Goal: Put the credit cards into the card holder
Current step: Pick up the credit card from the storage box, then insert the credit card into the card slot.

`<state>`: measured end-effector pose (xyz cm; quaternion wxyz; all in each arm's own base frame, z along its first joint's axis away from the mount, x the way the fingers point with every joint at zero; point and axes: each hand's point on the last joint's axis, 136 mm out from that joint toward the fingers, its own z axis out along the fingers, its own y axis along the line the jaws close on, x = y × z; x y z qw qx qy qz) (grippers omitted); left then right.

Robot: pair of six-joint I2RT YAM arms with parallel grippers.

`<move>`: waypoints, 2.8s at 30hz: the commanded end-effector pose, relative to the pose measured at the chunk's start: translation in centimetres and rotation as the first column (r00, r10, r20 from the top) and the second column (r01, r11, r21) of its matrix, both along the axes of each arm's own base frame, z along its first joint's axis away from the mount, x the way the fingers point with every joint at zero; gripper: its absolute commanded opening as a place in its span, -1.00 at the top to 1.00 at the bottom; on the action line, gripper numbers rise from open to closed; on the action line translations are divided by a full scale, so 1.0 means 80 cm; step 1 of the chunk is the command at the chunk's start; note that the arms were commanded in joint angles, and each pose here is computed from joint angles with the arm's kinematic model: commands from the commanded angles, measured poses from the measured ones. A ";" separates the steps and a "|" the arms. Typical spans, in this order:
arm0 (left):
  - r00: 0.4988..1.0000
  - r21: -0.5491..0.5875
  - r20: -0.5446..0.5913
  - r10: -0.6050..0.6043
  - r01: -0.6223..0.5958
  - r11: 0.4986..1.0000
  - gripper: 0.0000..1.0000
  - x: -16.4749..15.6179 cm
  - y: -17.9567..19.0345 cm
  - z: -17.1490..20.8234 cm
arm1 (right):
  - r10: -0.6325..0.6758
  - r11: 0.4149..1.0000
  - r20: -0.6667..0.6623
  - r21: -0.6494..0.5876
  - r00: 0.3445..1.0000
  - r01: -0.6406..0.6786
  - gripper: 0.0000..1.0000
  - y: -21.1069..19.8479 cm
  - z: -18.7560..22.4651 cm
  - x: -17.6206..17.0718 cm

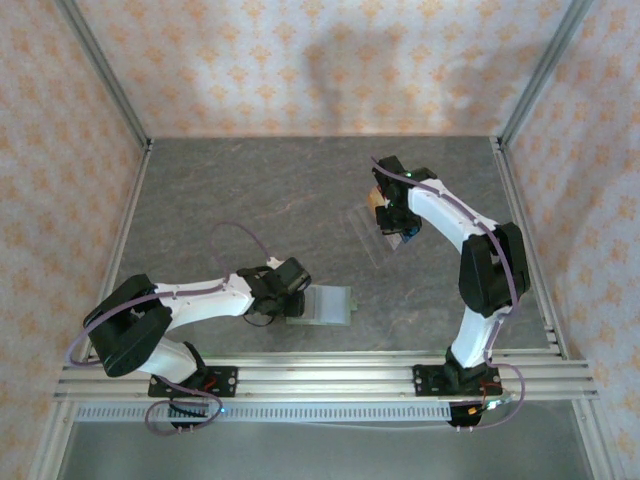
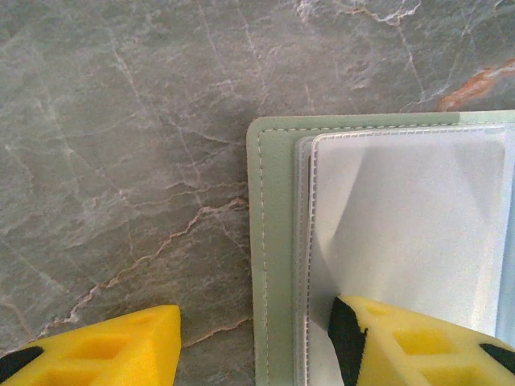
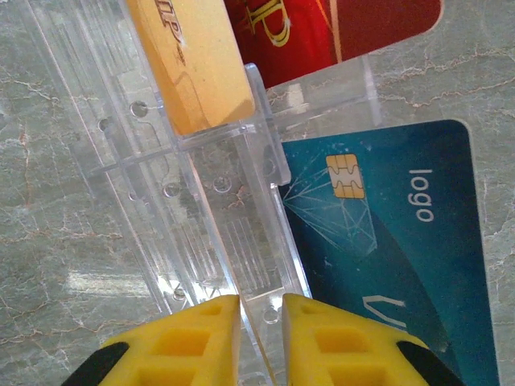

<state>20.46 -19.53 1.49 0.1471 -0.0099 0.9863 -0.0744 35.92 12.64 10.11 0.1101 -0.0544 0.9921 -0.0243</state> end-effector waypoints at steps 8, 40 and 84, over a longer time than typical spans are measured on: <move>0.995 0.074 -0.092 0.024 -0.017 0.997 -0.07 -0.021 0.022 -0.035 | -0.006 1.000 0.015 -0.004 1.000 0.006 0.57 -0.005 0.017 -0.003; 0.995 0.069 -0.101 0.023 -0.016 0.998 -0.07 -0.021 0.019 -0.038 | -0.006 1.000 0.021 0.027 1.000 0.006 0.75 0.003 0.027 0.000; 1.000 0.026 -0.013 -0.029 0.029 0.999 -0.19 0.010 0.004 0.045 | 0.038 0.664 0.197 0.727 0.980 -0.173 1.00 0.205 0.020 -0.116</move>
